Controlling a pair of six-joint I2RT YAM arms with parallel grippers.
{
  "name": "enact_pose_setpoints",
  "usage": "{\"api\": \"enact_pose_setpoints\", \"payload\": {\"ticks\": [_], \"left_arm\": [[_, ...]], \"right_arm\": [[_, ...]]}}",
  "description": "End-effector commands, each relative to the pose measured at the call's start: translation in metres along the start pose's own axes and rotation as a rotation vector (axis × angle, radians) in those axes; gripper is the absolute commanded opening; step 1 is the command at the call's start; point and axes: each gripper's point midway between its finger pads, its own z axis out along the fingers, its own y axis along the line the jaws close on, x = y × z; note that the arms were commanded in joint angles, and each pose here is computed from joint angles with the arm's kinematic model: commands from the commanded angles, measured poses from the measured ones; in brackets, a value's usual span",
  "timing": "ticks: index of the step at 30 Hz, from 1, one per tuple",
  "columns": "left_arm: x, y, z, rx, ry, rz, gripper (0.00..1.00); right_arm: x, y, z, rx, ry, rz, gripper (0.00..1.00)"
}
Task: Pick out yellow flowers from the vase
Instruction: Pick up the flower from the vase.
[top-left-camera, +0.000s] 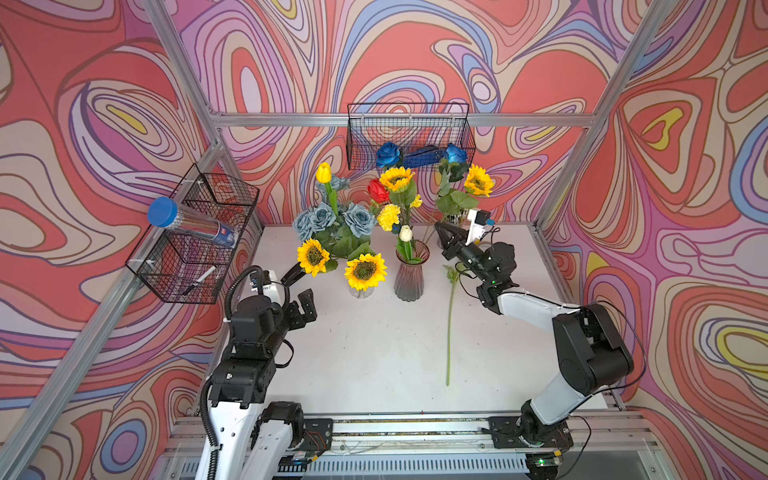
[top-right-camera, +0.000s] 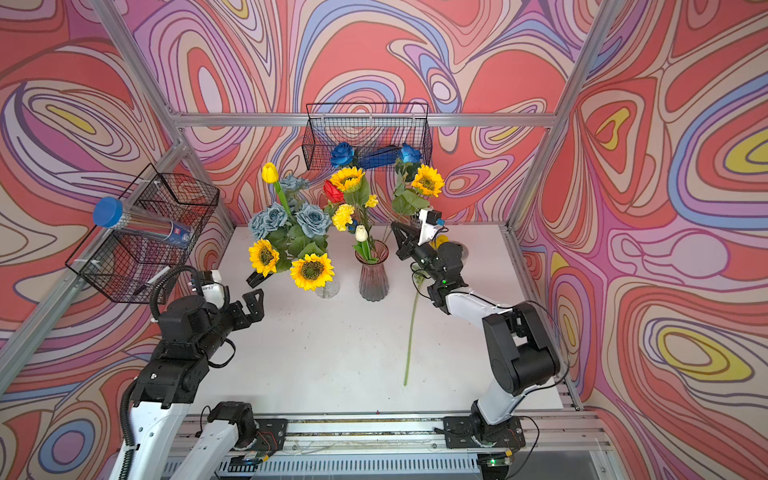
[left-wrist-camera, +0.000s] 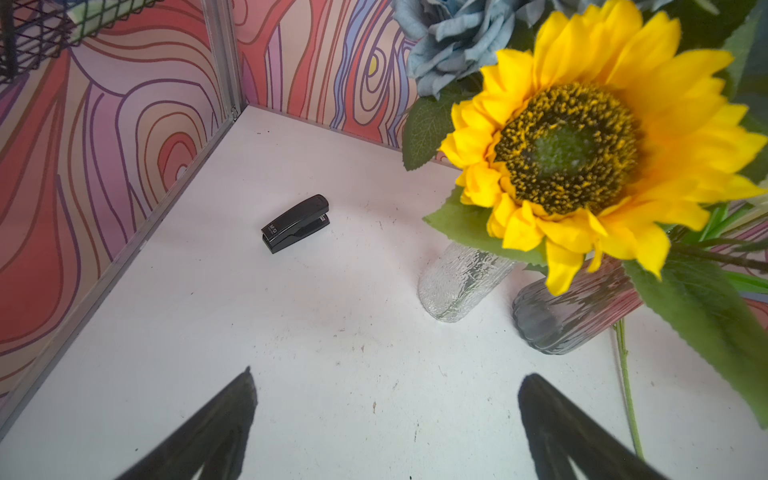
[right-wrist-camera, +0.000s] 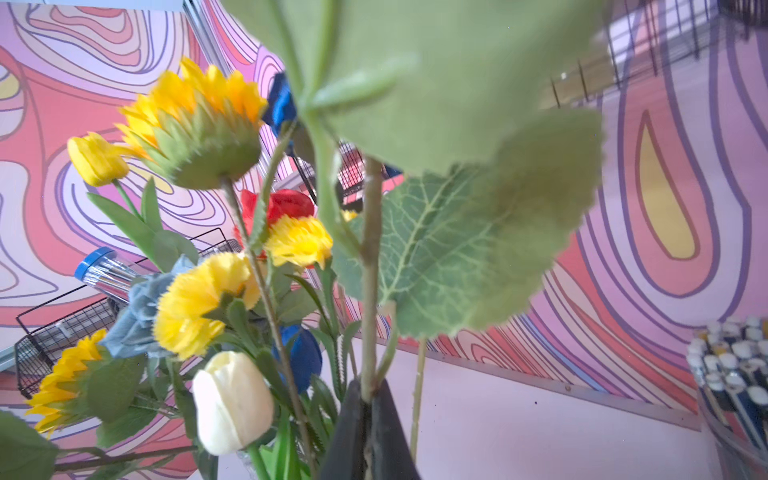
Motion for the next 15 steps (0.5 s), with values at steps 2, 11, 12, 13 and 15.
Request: {"api": "enact_pose_setpoints", "payload": {"ticks": [2,11,12,13,15], "left_arm": [[-0.007,-0.001,-0.005,0.002,-0.012,-0.011,1.0],[-0.006,-0.001,-0.004,-0.001,-0.009,-0.011,1.0],[-0.006,-0.001,-0.005,-0.001,-0.009,-0.011,1.0],[-0.006,-0.001,-0.004,0.0,-0.009,-0.011,1.0],[-0.006,-0.001,-0.004,0.0,-0.009,-0.011,1.0]], "right_arm": [[-0.038,0.025,-0.006,-0.027,-0.041,-0.09,0.0],[-0.09,0.063,-0.031,-0.053,-0.097,-0.182,0.0],[-0.097,0.069,-0.035,-0.057,-0.103,-0.193,0.0],[-0.104,0.073,-0.038,-0.059,-0.108,-0.202,0.0],[-0.119,0.086,-0.047,-0.068,-0.12,-0.227,0.0]]}}
